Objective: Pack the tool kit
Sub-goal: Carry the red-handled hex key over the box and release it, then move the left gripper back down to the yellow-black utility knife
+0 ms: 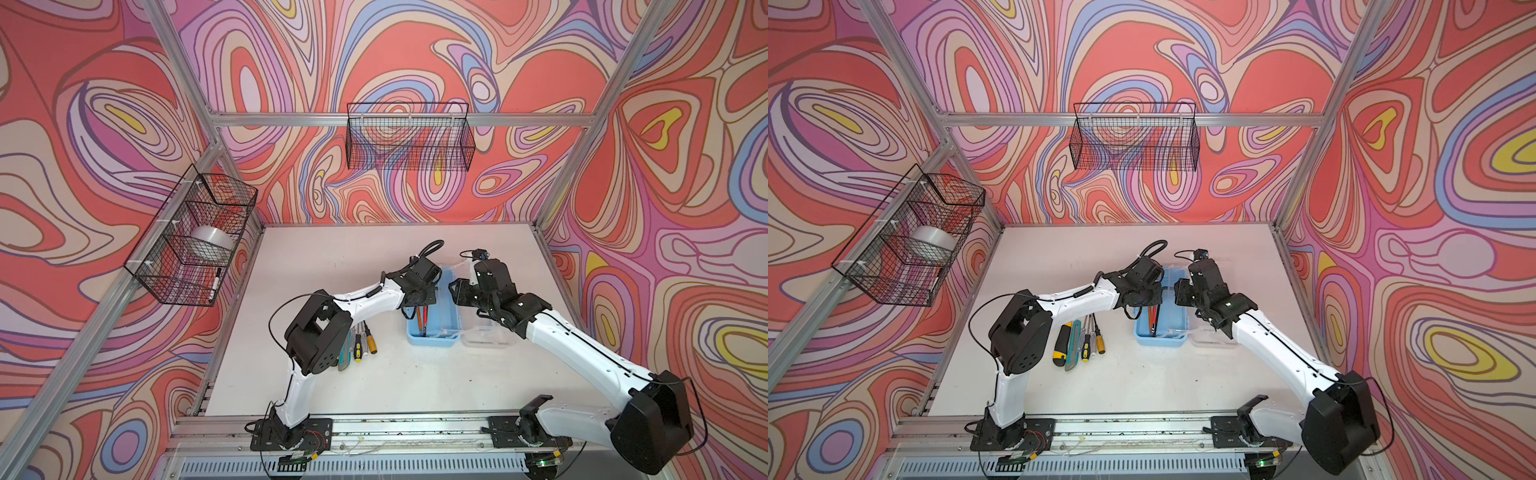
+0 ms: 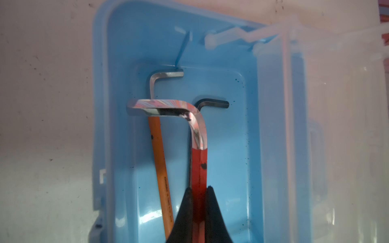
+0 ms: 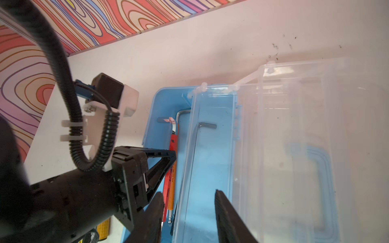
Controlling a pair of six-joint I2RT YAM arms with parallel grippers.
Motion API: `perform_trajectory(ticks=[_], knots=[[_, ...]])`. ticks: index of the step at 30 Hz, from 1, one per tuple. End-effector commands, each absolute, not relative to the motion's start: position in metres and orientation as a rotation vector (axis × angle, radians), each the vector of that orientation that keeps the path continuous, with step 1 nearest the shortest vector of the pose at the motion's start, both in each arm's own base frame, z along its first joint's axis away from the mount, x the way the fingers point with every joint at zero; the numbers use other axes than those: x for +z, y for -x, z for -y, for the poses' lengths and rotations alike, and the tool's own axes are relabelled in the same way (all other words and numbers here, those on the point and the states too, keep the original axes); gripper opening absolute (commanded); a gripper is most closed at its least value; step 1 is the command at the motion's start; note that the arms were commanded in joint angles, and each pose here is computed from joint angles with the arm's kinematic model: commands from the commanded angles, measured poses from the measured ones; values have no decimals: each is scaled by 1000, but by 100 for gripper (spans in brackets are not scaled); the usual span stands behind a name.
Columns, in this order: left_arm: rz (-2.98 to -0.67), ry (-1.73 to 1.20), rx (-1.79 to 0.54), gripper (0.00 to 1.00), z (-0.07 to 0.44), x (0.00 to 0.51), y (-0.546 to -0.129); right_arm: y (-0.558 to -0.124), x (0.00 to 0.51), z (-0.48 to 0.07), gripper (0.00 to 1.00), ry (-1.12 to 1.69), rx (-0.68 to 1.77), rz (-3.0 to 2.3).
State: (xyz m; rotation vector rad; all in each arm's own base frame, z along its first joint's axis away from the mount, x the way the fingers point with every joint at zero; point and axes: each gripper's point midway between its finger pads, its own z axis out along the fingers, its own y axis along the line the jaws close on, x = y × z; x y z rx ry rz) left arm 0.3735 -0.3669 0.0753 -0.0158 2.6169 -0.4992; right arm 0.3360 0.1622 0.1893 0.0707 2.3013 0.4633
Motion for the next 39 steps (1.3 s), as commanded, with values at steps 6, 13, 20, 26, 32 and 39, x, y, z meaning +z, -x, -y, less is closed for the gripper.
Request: perform_trajectory(ticks=[6, 13, 20, 26, 32, 39], knots=[[-2616, 36, -543, 19, 382, 71, -382, -336, 187, -165, 43, -53, 476, -2312], [-2609, 20, -554, 36, 384, 76, -383, -338, 189, -167, 44, -51, 483, -2312], [-2506, -15, -558, 47, 374, 122, -390, -337, 207, -167, 44, -26, 492, -2278], [-2406, -65, -464, 51, 338, 173, -382, -335, 229, -171, 55, 16, 529, -2234], [-2394, -80, -199, 60, 266, 186, -352, -327, 229, -181, 59, 60, 578, -2240], [-2435, 3, 23, 72, 170, 173, -303, -306, 224, -201, 61, 121, 549, -2269]])
